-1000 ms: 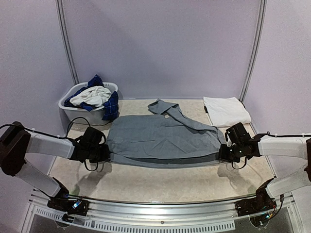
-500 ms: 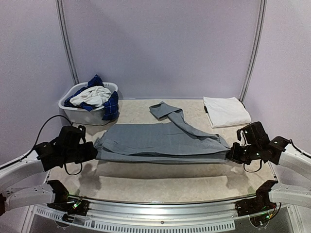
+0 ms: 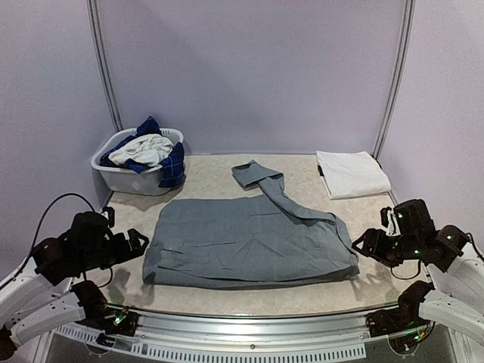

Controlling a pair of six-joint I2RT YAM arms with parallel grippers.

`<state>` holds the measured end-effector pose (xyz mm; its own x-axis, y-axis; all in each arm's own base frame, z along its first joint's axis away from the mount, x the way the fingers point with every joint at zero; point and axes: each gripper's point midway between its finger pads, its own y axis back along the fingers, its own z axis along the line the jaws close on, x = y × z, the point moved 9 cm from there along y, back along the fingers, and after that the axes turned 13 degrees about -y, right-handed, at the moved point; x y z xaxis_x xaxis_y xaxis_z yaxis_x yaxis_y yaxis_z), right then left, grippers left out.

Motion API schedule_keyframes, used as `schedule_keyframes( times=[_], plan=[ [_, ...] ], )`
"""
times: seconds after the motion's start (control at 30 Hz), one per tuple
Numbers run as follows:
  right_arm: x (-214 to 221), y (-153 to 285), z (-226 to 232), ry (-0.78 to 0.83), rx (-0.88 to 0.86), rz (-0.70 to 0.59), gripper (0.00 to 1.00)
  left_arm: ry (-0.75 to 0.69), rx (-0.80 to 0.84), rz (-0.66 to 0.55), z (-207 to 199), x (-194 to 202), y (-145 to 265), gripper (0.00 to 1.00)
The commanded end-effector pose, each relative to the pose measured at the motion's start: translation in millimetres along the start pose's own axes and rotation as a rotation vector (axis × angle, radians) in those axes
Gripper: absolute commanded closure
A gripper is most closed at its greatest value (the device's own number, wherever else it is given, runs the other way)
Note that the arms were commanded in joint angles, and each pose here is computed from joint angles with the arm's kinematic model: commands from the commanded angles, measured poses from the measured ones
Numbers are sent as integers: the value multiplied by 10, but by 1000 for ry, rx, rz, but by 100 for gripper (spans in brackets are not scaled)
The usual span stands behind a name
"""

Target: Fold and stack the mixed laundry pile

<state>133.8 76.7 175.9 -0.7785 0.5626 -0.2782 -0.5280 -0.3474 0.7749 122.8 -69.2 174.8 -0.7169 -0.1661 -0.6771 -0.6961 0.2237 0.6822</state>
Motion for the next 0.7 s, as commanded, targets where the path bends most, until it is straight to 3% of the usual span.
schedule_keyframes(
  times=[0.0,0.13,0.27,0.4,0.5,0.67],
  plan=[
    [-139,190,332,86,-169,-51,21,-50,-75,-83,35,-142,107,0],
    [-393,240,862,172,-290,-104,20,-132,-138,-150,-114,-454,96,0],
    [-669,-8,1456,273,-304,-89,19,-238,-178,-130,-349,-718,-97,0],
    [-983,-470,2006,338,-287,-72,21,-308,-173,-130,-557,-922,-259,2],
    [-1206,-965,2340,348,-276,-2,27,-338,-166,-132,-642,-988,-355,3],
    [-1620,-1746,2691,314,-297,93,31,-377,-155,-85,-734,-993,-559,6]
  ],
)
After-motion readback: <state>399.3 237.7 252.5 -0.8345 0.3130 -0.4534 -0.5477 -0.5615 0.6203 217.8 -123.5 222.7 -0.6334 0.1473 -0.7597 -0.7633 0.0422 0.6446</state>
